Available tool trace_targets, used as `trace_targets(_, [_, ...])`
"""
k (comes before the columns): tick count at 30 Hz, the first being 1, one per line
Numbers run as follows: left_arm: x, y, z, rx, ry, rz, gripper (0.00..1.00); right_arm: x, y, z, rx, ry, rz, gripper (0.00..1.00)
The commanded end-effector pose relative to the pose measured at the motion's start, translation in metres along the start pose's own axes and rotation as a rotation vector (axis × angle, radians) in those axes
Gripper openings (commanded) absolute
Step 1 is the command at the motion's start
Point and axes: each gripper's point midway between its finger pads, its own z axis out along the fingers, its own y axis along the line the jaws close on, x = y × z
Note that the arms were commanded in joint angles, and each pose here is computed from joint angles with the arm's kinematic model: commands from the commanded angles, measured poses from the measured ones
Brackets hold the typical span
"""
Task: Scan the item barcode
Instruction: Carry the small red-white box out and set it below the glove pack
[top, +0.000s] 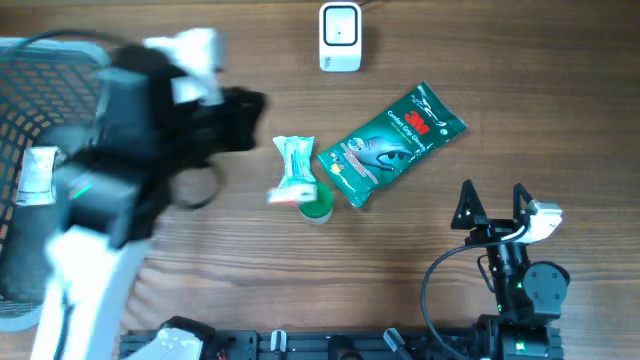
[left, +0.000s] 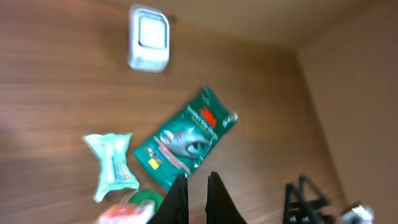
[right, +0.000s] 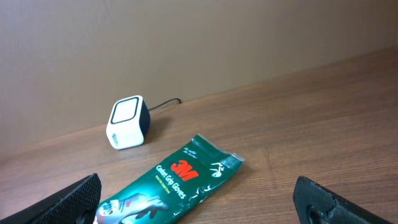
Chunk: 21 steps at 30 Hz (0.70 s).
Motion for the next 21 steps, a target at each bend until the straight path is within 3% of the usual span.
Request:
trace_targets(1, [0.048, -0.01, 0.086, -0.057, 0.189, 0.11, 0.04, -0.002, 0.0, 0.0, 0.0, -0.01, 0.002, 1.0])
trace_targets(6, [0.102, 0.004, 0.17, -0.148, 0.381, 0.143, 0.04, -0.002, 0.0, 0.0, 0.0, -0.01, 0.003, 1.0])
trace_targets(8, [0.101, 0.011, 0.172, -0.177, 0.374, 0.144, 0.04, -0.002, 0.0, 0.0, 0.0, -0.01, 0.003, 1.0])
trace_targets(13, [0.078, 0.049, 0.137, -0.428, 0.264, 0.137, 0.04, -0.002, 0.0, 0.0, 0.0, -0.01, 0.003, 1.0])
trace_targets(14, [0.078, 0.068, 0.123, -0.547, 0.245, 0.104, 0.12, -0.002, 0.0, 0.0, 0.0, -0.01, 0.003, 1.0])
trace_targets(15, [0.079, 0.081, 0.113, -0.631, 0.234, 0.079, 0.41, -0.002, 0.0, 0.0, 0.0, -0.01, 0.003, 1.0])
trace_targets(16, [0.082, 0.097, 0.099, -0.726, 0.23, 0.036, 0.88, -0.002, 0.0, 0.0, 0.0, -0.01, 0.003, 0.99])
trace_targets(17, [0.085, 0.103, 0.093, -0.759, 0.243, 0.009, 1.0, -0.002, 0.0, 0.0, 0.0, -0.01, 0.003, 1.0])
trace_targets(21, [0.09, 0.133, 0.069, -0.888, 0.264, -0.106, 1.0, -0.002, 0.0, 0.0, 0.0, -0.01, 0.003, 1.0])
